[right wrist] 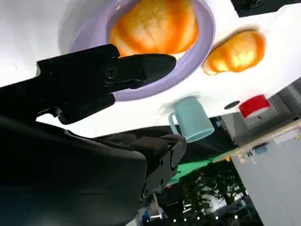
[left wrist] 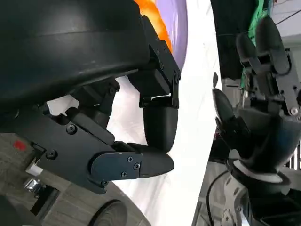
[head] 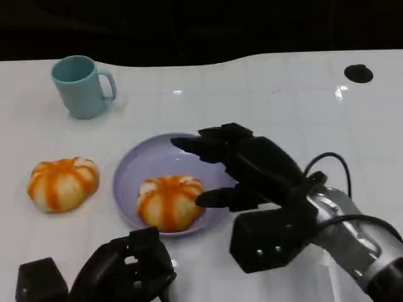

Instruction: Grasp the bread from the table and place it into the plate.

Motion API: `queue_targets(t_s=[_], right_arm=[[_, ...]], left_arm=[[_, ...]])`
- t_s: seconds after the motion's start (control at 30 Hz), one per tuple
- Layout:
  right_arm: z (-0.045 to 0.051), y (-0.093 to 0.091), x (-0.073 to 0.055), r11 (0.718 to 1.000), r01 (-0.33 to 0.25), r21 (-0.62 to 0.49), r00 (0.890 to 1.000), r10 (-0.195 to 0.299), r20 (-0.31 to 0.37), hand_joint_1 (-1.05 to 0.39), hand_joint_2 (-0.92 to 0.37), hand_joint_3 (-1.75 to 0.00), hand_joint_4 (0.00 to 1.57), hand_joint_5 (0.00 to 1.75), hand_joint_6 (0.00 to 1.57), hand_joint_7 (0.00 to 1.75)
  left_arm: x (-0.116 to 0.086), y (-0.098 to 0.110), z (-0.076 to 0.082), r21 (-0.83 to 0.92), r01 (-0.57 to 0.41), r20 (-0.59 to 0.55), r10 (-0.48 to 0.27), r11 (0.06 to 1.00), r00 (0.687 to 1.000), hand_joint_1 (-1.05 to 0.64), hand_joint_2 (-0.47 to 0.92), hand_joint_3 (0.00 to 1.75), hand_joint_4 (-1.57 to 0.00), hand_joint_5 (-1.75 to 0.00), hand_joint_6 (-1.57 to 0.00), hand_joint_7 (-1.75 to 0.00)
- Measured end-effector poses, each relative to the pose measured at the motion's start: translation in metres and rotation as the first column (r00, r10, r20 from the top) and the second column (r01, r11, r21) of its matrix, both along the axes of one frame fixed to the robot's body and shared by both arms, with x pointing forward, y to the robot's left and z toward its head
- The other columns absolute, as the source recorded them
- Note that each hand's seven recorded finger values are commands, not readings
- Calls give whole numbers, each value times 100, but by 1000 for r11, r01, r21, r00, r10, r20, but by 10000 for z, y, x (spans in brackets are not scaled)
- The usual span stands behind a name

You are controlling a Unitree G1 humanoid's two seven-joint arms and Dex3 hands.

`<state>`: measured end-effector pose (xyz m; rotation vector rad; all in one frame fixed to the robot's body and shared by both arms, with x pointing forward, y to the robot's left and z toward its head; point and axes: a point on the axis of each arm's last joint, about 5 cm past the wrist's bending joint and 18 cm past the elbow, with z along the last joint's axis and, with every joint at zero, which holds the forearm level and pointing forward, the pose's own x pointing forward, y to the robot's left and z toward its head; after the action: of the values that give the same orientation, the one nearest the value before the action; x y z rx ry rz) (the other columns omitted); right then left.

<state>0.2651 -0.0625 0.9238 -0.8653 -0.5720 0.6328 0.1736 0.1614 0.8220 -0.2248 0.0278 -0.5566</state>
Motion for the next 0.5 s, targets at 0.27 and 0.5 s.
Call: queue_targets(t_s=[0.27,0.5], right_arm=[[-122,-292,-127,992,35,124,995,-46,89,-41,-92,-7,25,61,50,9],[-217,-528,-235,981,74,177,989,-95,115,-18,-91,-7,52,86,74,19]], left_arm=[[7,-5,1,0,1,1,-1,1000,1000,-54,64,69,-78,-175,-76,-142],[13,-10,2,0,2,2,-2,1000,1000,-54,63,70,-79,-175,-75,-143]])
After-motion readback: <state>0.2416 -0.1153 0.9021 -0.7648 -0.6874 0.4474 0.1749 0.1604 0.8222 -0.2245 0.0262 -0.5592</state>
